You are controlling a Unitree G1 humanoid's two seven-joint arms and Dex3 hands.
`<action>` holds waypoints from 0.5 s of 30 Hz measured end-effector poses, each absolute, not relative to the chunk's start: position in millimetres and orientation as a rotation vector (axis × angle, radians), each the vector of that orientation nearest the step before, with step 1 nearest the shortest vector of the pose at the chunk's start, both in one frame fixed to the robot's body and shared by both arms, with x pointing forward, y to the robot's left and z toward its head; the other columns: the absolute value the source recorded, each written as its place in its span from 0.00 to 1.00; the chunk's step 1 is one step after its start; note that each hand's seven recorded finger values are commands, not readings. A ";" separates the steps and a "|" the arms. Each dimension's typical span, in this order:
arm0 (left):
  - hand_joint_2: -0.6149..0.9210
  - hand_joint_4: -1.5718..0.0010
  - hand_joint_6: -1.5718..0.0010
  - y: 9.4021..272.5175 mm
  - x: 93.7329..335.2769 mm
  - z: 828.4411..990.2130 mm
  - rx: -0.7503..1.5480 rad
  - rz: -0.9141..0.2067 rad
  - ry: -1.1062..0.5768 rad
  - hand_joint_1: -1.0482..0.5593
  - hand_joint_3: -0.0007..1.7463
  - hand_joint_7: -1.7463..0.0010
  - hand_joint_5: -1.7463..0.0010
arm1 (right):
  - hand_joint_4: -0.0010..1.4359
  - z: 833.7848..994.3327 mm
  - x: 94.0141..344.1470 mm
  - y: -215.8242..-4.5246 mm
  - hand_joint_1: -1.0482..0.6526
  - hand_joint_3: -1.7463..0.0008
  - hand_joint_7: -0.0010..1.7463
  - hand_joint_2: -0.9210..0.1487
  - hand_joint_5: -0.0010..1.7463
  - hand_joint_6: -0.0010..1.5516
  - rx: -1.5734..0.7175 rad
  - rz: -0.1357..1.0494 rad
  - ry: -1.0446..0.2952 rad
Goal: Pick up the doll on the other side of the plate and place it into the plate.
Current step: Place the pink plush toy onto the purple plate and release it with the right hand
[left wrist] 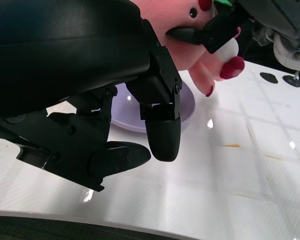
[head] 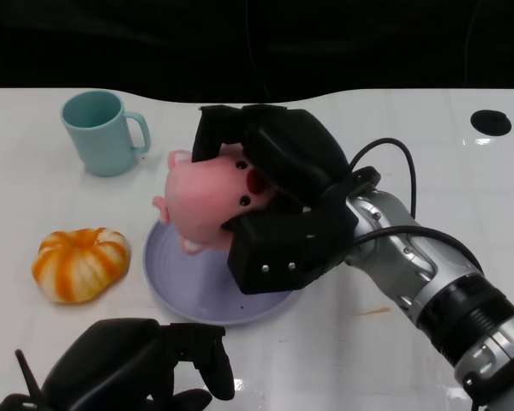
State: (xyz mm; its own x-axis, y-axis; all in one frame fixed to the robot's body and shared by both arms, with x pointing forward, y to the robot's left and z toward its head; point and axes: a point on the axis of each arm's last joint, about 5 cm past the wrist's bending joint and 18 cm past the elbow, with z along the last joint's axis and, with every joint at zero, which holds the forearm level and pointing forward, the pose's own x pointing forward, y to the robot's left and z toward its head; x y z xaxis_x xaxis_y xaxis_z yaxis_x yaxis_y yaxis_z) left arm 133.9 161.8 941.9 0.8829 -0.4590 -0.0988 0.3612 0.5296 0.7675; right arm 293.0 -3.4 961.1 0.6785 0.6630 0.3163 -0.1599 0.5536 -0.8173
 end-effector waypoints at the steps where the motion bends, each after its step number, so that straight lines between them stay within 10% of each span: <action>1: 0.86 0.53 0.51 161.6 133.9 941.9 0.886 -0.490 -0.121 0.53 0.39 0.38 0.19 | 0.71 959.9 292.9 -3.0 0.47 0.24 0.96 0.64 1.00 0.48 -0.855 0.535 -0.662; 3: 0.86 0.53 0.51 161.1 133.8 942.0 0.889 -0.488 -0.122 0.53 0.39 0.38 0.19 | 0.62 958.7 292.6 -2.4 0.47 0.33 0.64 0.56 1.00 0.54 -0.855 0.542 -0.655; 7: 0.85 0.52 0.50 160.6 133.8 942.3 0.886 -0.485 -0.125 0.53 0.40 0.37 0.18 | 0.33 959.0 292.7 -3.0 0.41 0.67 0.13 0.28 0.65 0.46 -0.860 0.597 -0.633; 10: 0.85 0.52 0.51 160.2 133.8 942.4 0.884 -0.483 -0.126 0.53 0.41 0.37 0.19 | 0.12 959.6 293.1 -4.4 0.29 0.87 0.02 0.06 0.40 0.25 -0.912 0.682 -0.609; 15: 0.85 0.52 0.51 160.1 133.9 942.4 0.883 -0.483 -0.127 0.53 0.42 0.37 0.20 | 0.00 963.4 295.4 -9.3 0.14 0.91 0.00 0.00 0.22 0.11 -1.014 0.782 -0.550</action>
State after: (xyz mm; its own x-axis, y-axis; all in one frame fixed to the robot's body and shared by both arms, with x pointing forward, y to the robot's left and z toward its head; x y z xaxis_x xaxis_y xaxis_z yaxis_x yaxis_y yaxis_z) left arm 133.9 160.1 942.4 0.8858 -0.4554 -0.0895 0.3528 0.5353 0.7674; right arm 295.4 -9.3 963.4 0.6125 0.7887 0.0517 -0.3158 0.3042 -0.8987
